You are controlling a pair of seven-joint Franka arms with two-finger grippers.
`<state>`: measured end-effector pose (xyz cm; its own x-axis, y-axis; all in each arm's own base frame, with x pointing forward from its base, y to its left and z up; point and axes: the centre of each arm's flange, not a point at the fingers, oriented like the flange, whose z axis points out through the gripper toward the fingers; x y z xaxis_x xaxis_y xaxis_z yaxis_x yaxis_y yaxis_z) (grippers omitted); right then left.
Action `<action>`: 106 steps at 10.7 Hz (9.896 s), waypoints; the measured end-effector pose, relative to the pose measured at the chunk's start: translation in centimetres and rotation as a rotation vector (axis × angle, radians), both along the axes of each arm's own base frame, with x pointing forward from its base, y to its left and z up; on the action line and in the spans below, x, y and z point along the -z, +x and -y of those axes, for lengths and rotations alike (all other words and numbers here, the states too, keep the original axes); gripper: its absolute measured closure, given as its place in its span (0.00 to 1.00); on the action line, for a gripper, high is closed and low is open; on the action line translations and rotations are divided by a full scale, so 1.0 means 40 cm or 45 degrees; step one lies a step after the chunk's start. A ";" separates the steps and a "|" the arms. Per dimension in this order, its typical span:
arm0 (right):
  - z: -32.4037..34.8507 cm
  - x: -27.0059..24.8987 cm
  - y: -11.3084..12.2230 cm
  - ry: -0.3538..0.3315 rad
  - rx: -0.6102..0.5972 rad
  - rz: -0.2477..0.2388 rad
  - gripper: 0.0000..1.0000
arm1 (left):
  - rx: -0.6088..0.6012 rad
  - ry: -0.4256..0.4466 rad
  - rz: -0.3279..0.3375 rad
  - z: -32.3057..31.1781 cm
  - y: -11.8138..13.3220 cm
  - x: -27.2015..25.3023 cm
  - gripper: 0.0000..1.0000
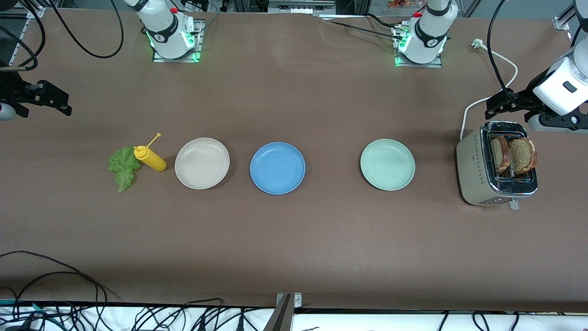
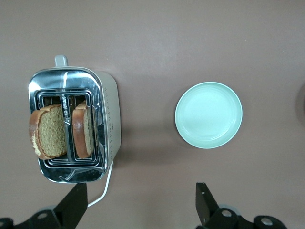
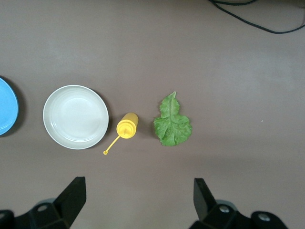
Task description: Make sandwich in blue plate with both arms
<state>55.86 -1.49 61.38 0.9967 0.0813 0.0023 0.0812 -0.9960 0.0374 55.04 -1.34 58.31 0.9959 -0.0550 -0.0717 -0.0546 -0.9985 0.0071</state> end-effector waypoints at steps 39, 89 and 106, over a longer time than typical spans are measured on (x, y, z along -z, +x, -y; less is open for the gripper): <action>-0.006 0.007 0.003 0.000 -0.006 -0.009 0.00 | 0.037 0.103 -0.093 -0.282 0.106 0.500 0.15; -0.006 0.046 0.029 -0.001 -0.006 -0.034 0.00 | 0.070 -0.583 -0.195 0.712 0.136 0.406 0.92; -0.005 0.049 0.031 -0.002 -0.005 -0.036 0.00 | -0.408 -0.902 -0.133 1.059 0.117 0.782 0.92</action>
